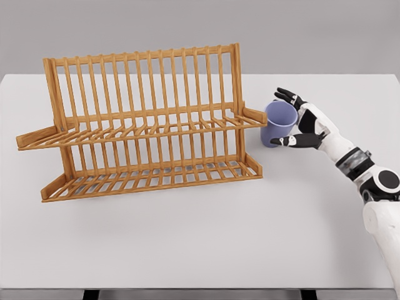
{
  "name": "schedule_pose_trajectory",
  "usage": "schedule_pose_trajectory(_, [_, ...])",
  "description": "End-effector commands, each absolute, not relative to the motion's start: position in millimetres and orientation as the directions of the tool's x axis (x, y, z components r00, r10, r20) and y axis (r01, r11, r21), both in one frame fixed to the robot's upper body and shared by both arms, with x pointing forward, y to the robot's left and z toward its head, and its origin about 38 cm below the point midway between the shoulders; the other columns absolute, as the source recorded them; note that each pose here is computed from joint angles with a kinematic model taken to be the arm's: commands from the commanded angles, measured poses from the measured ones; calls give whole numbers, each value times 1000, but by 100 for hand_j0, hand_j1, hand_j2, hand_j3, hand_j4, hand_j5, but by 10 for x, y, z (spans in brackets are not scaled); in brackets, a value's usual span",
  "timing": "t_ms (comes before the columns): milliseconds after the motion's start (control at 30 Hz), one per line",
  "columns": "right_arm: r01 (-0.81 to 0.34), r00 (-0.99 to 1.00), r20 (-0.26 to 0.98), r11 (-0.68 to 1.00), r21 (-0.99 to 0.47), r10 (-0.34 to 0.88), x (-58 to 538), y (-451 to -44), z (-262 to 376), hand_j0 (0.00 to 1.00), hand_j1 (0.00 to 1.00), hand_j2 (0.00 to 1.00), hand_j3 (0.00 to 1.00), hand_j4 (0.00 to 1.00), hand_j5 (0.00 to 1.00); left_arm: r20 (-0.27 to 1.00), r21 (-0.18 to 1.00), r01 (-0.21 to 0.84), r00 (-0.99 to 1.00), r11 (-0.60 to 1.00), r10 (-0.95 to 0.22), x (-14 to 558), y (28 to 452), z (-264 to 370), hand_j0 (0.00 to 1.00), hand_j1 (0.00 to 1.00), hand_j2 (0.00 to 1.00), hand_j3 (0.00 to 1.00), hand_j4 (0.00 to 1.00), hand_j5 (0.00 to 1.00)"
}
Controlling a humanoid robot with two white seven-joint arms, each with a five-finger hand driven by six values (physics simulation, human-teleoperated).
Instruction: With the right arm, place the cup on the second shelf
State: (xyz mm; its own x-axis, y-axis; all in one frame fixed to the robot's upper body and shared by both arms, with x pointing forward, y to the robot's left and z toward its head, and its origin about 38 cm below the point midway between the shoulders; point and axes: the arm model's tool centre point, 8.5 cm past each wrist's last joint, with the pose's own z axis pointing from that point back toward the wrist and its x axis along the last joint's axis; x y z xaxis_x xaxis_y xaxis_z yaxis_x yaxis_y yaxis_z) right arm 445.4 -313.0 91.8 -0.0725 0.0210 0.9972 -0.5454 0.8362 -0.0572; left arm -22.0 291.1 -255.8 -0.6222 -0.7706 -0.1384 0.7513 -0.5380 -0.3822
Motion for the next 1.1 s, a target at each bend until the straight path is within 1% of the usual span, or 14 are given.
schedule_pose_trajectory(0, [-553,-73,997,830,-71,37,4448,-3119,910,100,100,100,100,100,100,-138,-383,751,-623,-539,-770,-222,2912,-2558,100,100,100,100,100,100])
schedule_pose_trajectory(133, [-553,-78,996,830,-73,36,4454,-3118,928,100,100,100,100,100,100,-138,-384,750,-623,-538,-770,-223,2913,-2557,100,100,100,100,100,100])
schedule_pose_trajectory(167, [-554,-76,996,829,-73,37,4454,-3114,924,96,96,96,96,96,96,-138,-384,750,-623,-538,-770,-223,2913,-2557,100,100,100,100,100,100])
schedule_pose_trajectory(200, [-553,-76,996,830,-73,36,4454,-3118,927,88,88,88,88,88,88,-138,-383,751,-623,-539,-770,-222,2912,-2558,100,100,100,100,100,100])
schedule_pose_trajectory(233, [-553,-79,996,830,-74,36,4473,-3116,951,83,83,83,83,83,83,-139,-381,751,-623,-539,-770,-216,2912,-2558,100,100,100,100,100,100])
schedule_pose_trajectory(267, [-554,-81,996,829,-75,36,4482,-3115,964,76,76,76,76,76,76,-138,-384,750,-623,-538,-770,-222,2913,-2557,100,100,100,100,100,100])
schedule_pose_trajectory(467, [-554,-83,996,829,-76,36,4491,-3114,976,62,62,62,62,62,62,-139,-382,751,-622,-538,-771,-222,2912,-2558,100,100,100,100,100,100])
schedule_pose_trajectory(533, [-554,-83,996,829,-76,36,4491,-3114,976,59,59,59,59,59,59,-138,-383,751,-623,-539,-770,-222,2912,-2558,100,100,100,100,100,100])
schedule_pose_trajectory(767, [-554,-109,994,828,-87,31,4518,-3113,1079,59,59,59,59,59,59,-138,-383,751,-623,-539,-770,-222,2912,-2558,100,100,100,100,100,100])
schedule_pose_trajectory(833, [-552,-110,993,829,-88,33,4519,-3123,1083,56,56,56,56,56,56,-139,-382,751,-622,-538,-771,-222,2912,-2558,100,100,100,100,100,100])
schedule_pose_trajectory(900, [-551,-110,993,830,-88,32,4519,-3128,1086,56,56,56,56,56,56,-138,-384,750,-623,-538,-770,-223,2913,-2557,100,100,100,100,100,100])
schedule_pose_trajectory(1067, [-543,-127,991,833,-103,39,4520,-3203,1163,56,56,56,56,56,56,-138,-384,750,-623,-538,-770,-223,2913,-2557,100,100,100,100,100,100])
